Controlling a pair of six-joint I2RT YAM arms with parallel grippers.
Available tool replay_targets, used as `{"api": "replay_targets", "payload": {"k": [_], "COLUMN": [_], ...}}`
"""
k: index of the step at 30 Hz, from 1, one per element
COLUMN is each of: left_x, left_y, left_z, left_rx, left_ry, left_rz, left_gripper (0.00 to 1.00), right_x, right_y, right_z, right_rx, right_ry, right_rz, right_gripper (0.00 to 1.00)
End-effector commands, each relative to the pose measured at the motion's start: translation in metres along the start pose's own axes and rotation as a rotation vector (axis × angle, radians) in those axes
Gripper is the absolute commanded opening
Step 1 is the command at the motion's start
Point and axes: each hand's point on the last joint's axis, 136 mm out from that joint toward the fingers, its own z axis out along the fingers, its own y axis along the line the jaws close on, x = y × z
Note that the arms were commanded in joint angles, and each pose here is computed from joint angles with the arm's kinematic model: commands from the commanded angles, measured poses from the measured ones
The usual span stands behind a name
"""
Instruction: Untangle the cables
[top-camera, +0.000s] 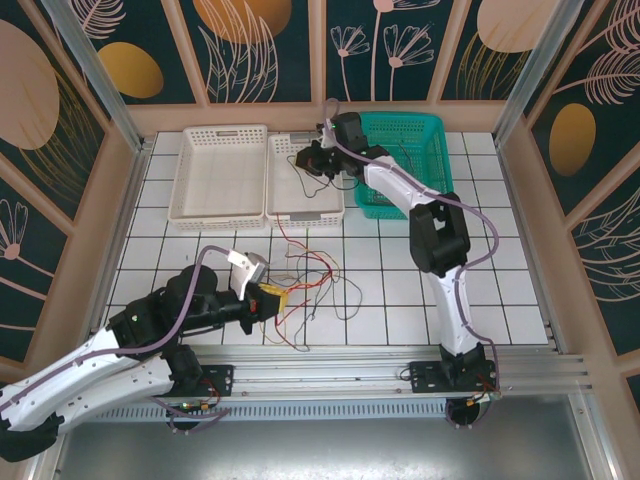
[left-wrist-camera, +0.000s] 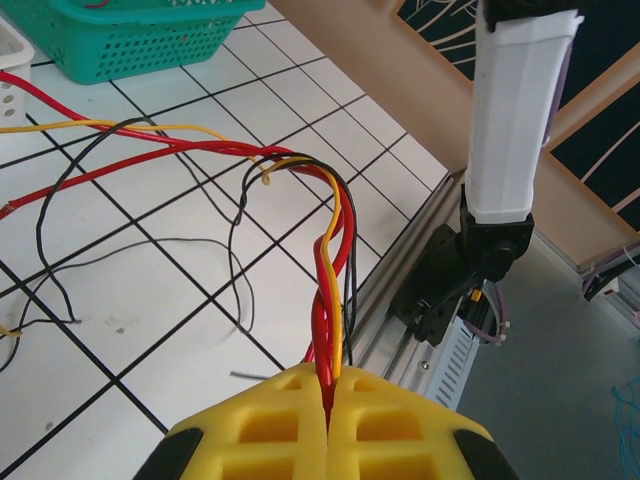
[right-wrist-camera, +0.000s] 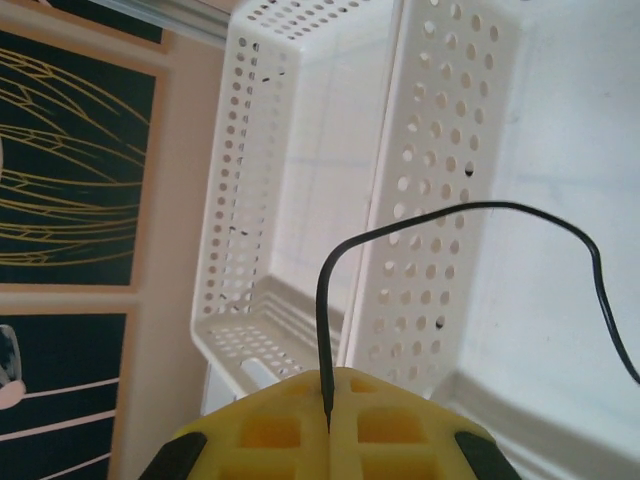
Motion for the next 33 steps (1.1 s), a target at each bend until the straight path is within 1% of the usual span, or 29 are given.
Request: {"api": "replay_targets", "payload": {"k": [1,4,11,19,22,24,25,30,33], "left_x": [-0.01,-0.011,-0.011,-0.01,-0.01,-0.01,-0.01,-0.01,-0.009], "left_y": [-0.003,-0.002,-0.001,0.0,0.0,0.0,0.0,0.0,0.0], "left_z": [-0.001,-0.002,-0.002,-0.001,-0.001,-0.001,-0.001,0.0,0.0], "left_rx": [0.015,0.01,0.005,0.002,0.001,0.001,0.001,0.0,0.001], "left_ry": [-0.048,-0.056,-0.06,-0.058,-0.058,-0.057,-0.056,-0.054,-0.052], "left_rz": [0.023,0.02,0.018,0.016,0.017,0.017,0.017,0.016,0.016], "left_gripper": [0.0,0.0,0.0,0.0,0.0,0.0,0.0,0.0,0.0], "right_x": [0.005,0.002,-0.005,0.011,0.014,0.011,0.008,-0.004,-0.009], "right_y": [-0.032,-0.051,-0.075,-0.094,-0.09,-0.081,-0.076,-0.055,-0.045], "right_z": [0.02,0.034,0.053,0.07,0.069,0.066,0.062,0.047,0.039], "right_rx": [0.15,0.238,0.259,0.265,0.261,0.268,0.27,0.262,0.257], "right_ry": [0.032,0.03,0.015,0.068,0.086,0.076,0.066,0.031,0.018], "right_rz": [-0.033,-0.045,0.004,0.029,0.016,-0.016,-0.028,-0.067,-0.088], "right_gripper": [0.0,0.0,0.0,0.0,0.0,0.0,0.01,0.23,0.28]}}
